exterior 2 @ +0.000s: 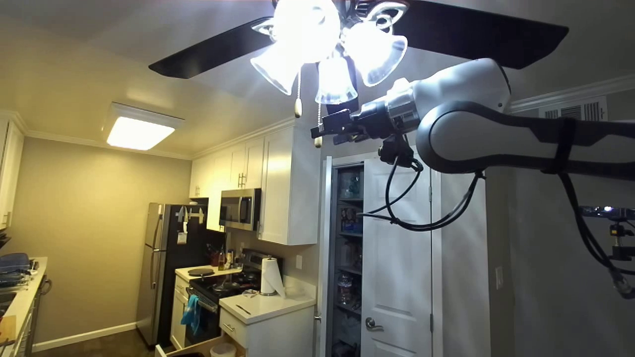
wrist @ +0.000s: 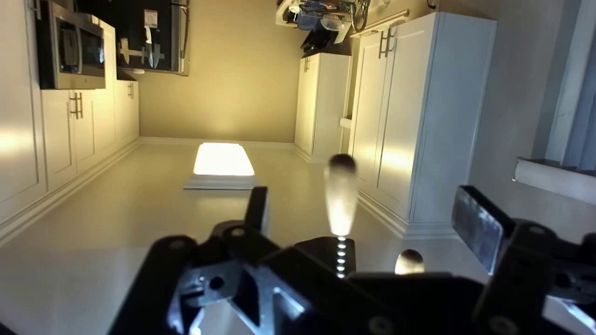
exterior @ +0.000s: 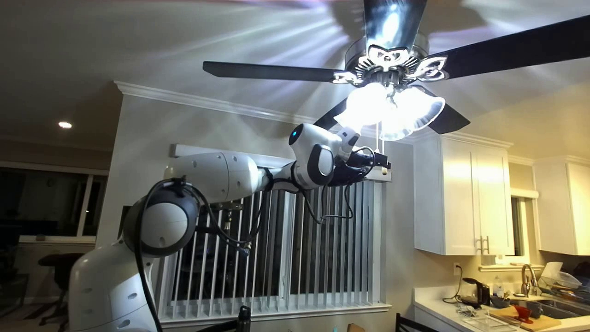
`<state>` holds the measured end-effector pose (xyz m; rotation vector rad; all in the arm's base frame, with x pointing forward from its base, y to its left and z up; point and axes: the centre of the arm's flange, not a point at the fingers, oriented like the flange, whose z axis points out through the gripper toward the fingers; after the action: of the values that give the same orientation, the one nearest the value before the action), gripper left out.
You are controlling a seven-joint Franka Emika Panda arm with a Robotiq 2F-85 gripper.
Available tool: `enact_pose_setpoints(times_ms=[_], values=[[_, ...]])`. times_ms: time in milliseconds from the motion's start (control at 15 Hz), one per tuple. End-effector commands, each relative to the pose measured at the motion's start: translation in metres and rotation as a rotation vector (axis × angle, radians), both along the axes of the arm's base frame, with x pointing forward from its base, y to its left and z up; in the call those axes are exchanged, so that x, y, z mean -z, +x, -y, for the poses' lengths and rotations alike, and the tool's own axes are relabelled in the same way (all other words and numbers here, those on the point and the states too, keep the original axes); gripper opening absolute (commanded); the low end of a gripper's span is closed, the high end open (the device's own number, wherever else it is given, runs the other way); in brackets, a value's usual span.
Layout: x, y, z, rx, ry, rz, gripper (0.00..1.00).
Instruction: Turn off the light
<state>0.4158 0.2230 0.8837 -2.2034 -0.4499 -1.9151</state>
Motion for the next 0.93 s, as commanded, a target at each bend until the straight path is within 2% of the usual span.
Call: enact_pose_setpoints(times_ms=[0, 867], values=[[-0.001, 0.005, -0.004, 0.018, 0.007, -0.003, 1.00], [-0.010, 0.032, -0.002, 0.060, 0.055, 0.046, 1.00]])
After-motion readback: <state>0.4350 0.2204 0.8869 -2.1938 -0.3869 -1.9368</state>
